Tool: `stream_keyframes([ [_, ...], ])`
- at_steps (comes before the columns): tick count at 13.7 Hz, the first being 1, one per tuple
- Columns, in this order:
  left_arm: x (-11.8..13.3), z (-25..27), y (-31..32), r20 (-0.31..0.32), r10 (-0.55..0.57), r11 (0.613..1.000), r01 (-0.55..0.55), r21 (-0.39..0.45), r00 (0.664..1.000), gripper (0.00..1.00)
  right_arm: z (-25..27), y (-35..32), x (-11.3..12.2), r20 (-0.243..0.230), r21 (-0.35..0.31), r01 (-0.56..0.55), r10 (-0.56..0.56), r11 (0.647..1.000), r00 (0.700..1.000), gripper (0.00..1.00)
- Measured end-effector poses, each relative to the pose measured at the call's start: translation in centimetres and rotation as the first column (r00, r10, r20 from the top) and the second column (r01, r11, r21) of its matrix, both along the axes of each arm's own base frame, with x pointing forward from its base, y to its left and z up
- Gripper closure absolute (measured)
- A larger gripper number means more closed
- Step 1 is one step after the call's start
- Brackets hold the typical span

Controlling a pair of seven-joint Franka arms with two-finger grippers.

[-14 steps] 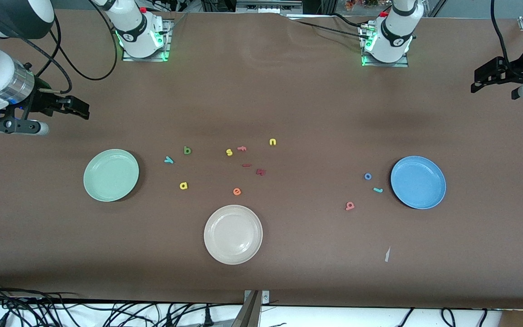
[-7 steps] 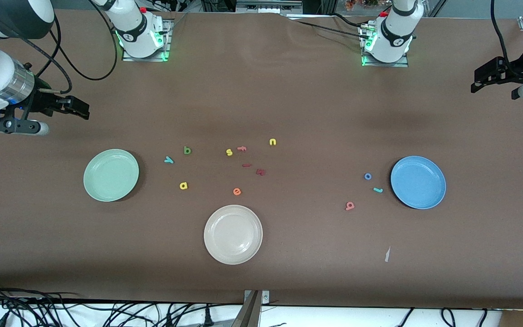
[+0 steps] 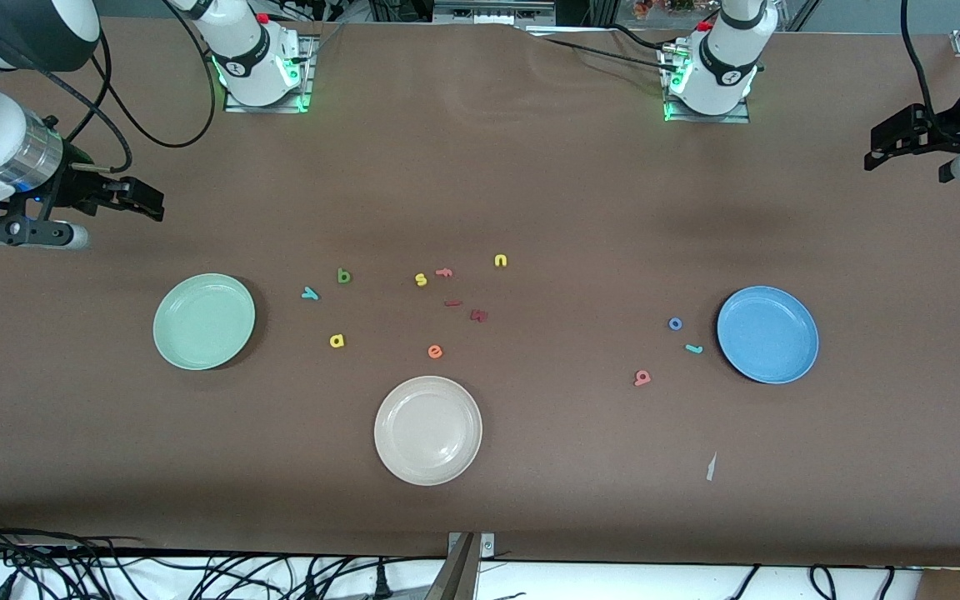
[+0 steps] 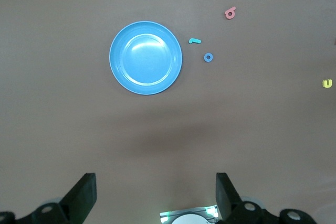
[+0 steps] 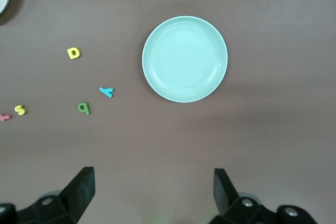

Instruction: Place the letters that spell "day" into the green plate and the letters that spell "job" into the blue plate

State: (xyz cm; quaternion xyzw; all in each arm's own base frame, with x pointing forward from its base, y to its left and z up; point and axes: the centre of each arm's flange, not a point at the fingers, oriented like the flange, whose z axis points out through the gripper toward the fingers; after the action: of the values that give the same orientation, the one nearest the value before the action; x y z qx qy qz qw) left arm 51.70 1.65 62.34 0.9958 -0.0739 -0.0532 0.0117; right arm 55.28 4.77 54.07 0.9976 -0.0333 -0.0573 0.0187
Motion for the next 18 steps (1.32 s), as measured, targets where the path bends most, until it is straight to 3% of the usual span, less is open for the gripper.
stream_keyframes([
  [13, 0.0, 0.0, 0.0, 0.000, 0.000, 1.000, 0.000, 0.000, 1.000, 0.00, -0.8, 0.3, 0.6, 0.003, 0.004, -0.004, 0.004, 1.000, 1.000, 0.00],
  [18, 0.1, 0.2, 0.0, 0.004, 0.000, 1.000, 0.000, 0.000, 1.000, 0.00, -6.5, 3.9, 3.5, -0.034, 0.012, -0.062, 0.062, 0.998, 0.997, 0.00],
])
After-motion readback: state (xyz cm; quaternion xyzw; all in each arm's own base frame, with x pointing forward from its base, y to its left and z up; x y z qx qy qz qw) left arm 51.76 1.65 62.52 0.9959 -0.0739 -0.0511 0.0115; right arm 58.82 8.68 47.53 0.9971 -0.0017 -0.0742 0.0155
